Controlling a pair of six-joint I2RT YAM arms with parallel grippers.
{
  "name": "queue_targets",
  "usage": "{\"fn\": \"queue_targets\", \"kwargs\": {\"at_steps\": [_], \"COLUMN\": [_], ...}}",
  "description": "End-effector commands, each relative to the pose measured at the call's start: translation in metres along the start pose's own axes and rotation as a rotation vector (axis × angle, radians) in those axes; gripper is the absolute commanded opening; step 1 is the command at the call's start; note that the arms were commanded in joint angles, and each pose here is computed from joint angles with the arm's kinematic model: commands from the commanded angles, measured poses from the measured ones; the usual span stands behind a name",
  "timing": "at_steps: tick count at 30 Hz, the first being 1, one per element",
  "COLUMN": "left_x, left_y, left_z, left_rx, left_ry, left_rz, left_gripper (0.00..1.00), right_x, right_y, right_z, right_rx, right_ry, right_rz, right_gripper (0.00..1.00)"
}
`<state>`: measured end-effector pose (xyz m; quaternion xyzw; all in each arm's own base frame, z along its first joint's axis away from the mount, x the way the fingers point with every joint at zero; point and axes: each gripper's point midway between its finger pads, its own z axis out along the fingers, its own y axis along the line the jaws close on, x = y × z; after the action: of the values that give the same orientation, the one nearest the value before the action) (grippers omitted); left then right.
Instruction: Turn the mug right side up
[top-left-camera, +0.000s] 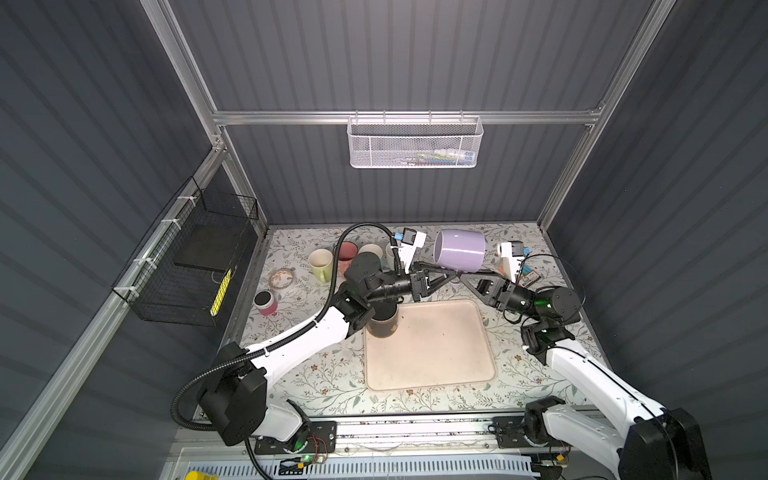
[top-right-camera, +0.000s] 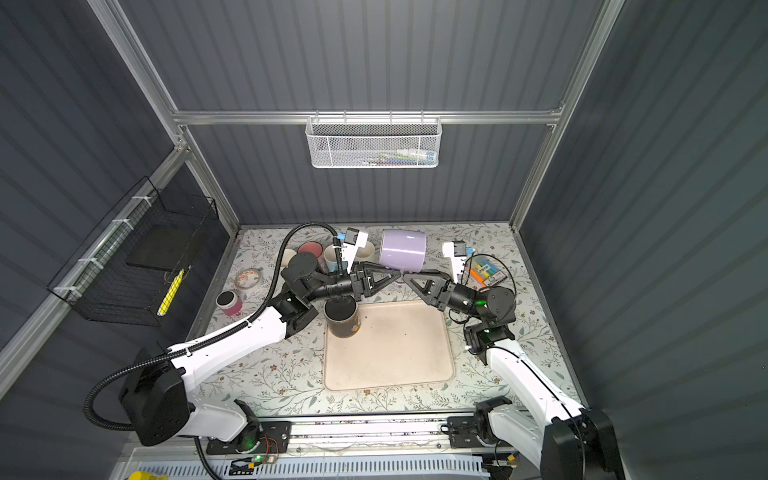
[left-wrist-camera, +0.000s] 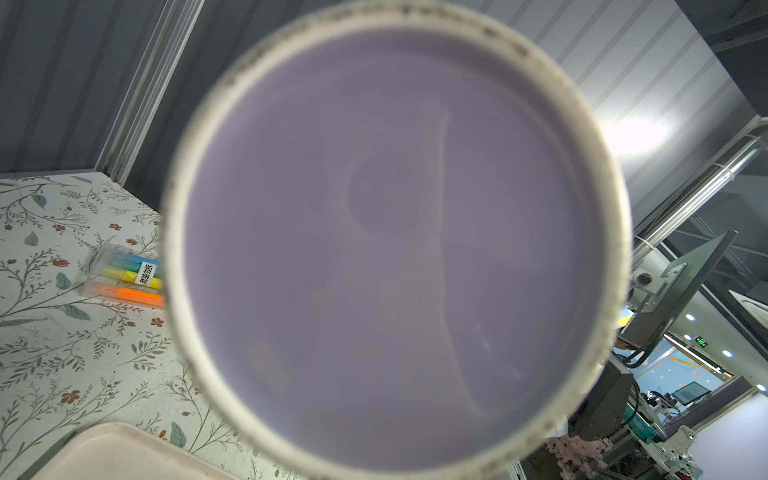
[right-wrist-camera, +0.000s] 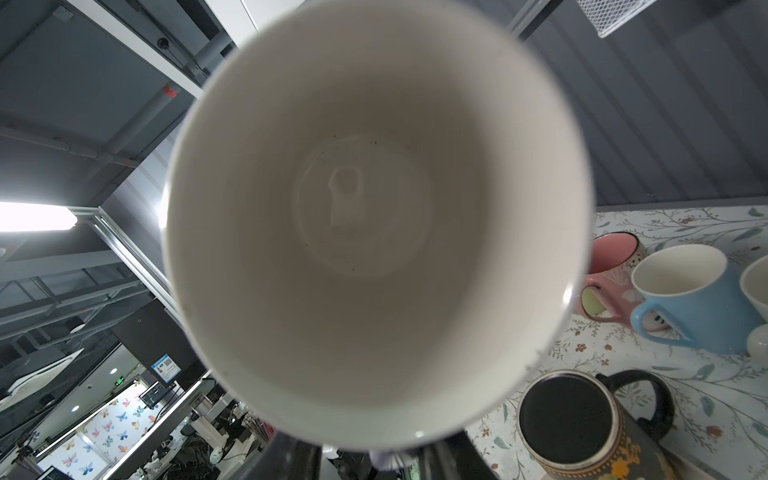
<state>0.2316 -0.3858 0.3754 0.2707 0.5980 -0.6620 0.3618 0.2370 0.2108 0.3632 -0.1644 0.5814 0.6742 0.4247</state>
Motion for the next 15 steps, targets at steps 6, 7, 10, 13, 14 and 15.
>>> {"fn": "queue_targets", "kwargs": {"at_steps": [6,7,10,13,14,15], "left_x": [-0.0177,-0.0171,-0.0145,-0.0135,-0.0134,-0.0126], "left_y": [-0.0239,-0.0238,-0.0221,-0.0207,-0.0205,-0.0197], "left_z": [-0.0034,-0.0036,-0.0035,-0.0023,-0.0020,-0.0016], "left_rx": [0.100,0.101,0.103,0.105,0.107,0.108], "left_ry": [-0.059,-0.058,-0.054,-0.050,-0.049,-0.047], "left_rz": [0.067,0.063,0.055,0.047,0.044,0.041], "left_gripper": [0.00,0.00,0.00,0.00,0.00,0.00], "right_x": [-0.0143,-0.0150,-0.0147,-0.0154,-0.0155,-0.0155], "right_y": [0.0256,0.0255,0.0253,0.0239,0.0236,0.0232], "right_z": [0.0039,0.0037,0.0038,0.0044,0.0047,0.0049], "right_rx": [-0.066,-0.065,-0.064,-0.060,-0.059,-0.058], "right_ry": [-0.029,-0.032,-0.032,-0.033,-0.031,-0.030], "right_rz": [-0.091,-0.092,-0.091,-0.091,-0.092,-0.092], "right_gripper": [0.30,0.30,0.26,0.23,0.21,0.19]}}
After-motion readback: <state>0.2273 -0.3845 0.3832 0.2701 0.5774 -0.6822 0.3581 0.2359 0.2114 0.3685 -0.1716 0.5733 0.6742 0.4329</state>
